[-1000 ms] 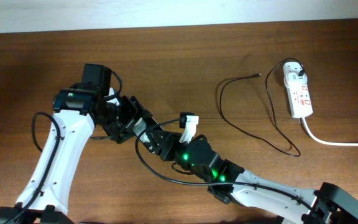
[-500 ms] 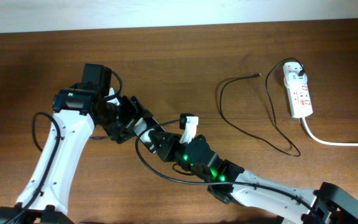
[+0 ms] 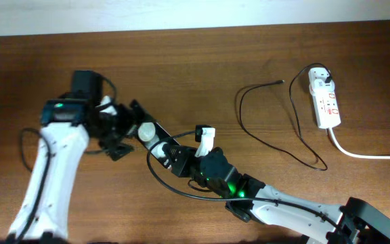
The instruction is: Plug charger to phone and switch on socket
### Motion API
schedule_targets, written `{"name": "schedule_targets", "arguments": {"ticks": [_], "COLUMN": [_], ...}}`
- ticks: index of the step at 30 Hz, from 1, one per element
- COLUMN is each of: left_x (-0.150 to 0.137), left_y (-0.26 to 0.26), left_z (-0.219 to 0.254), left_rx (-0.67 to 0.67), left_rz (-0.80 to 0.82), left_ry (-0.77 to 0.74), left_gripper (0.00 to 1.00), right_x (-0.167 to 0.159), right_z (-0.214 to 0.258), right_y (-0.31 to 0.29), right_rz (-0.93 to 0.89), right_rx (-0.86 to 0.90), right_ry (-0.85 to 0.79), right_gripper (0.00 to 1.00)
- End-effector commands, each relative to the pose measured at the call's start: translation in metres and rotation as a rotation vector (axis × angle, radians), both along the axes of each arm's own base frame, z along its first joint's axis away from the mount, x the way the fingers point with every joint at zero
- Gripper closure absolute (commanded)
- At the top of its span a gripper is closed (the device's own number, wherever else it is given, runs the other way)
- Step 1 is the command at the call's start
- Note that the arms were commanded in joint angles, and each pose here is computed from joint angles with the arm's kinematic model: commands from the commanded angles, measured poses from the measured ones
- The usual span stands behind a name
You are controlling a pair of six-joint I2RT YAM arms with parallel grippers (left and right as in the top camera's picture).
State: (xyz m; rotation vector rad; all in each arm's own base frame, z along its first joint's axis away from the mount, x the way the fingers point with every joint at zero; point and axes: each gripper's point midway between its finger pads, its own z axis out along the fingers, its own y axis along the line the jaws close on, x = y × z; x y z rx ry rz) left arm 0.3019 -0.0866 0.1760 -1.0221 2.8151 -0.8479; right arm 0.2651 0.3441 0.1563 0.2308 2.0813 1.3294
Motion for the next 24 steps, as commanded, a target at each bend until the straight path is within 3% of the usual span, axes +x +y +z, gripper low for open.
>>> {"name": "schedule_targets", "arguments": {"ticks": [1,3,6,9,13,17,21,24], "left_x": [-0.02,-0.042,-0.091,-0.112,-0.126,-0.13,-0.113,-0.115], "left_y": [0.032,0.05,0.086,0.091,0.086,0.074,0.033,0.016], "left_z": [0.048,0.066,0.08,0.092,0.093,0.054,0.024,-0.003], "left_rx": [0.04,0.097,0.286,0.349,0.338,0.207,-0.07,-0.245], "left_rz": [-0.001,0.029,0.154,0.182,0.209,0.298,0.22,0.328], "left_ry": [-0.195,-0.255,-0.272,-0.331,-0.356,-0.206,-0.194,-0.043], "left_gripper": [0.0,0.01,0.01,0.01,0.01,0.01,0.01,0.01], "right_x": [-0.005,-0.005,-0.008,-0.008,-0.008,-0.01,-0.009,-0.01], "right_z": [0.029,0.032,0.033,0.034,0.037,0.039,0.039,0.039], "right_y": [0.007,0.007,0.005,-0.001,-0.012,-0.019,-0.02,-0.02], "right_rz": [0.048,0.083,0.144,0.177,0.21,0.254,0.245,0.246], "right_rx": [0.086,0.118,0.236,0.329,0.43,0.453,0.472,0.471], "right_ry": [-0.019,0.007,0.186,0.35,0.558,0.629,0.668,0.669], "right_gripper": [0.96,0.96,0.96,0.96,0.96,0.96,0.96,0.96]}}
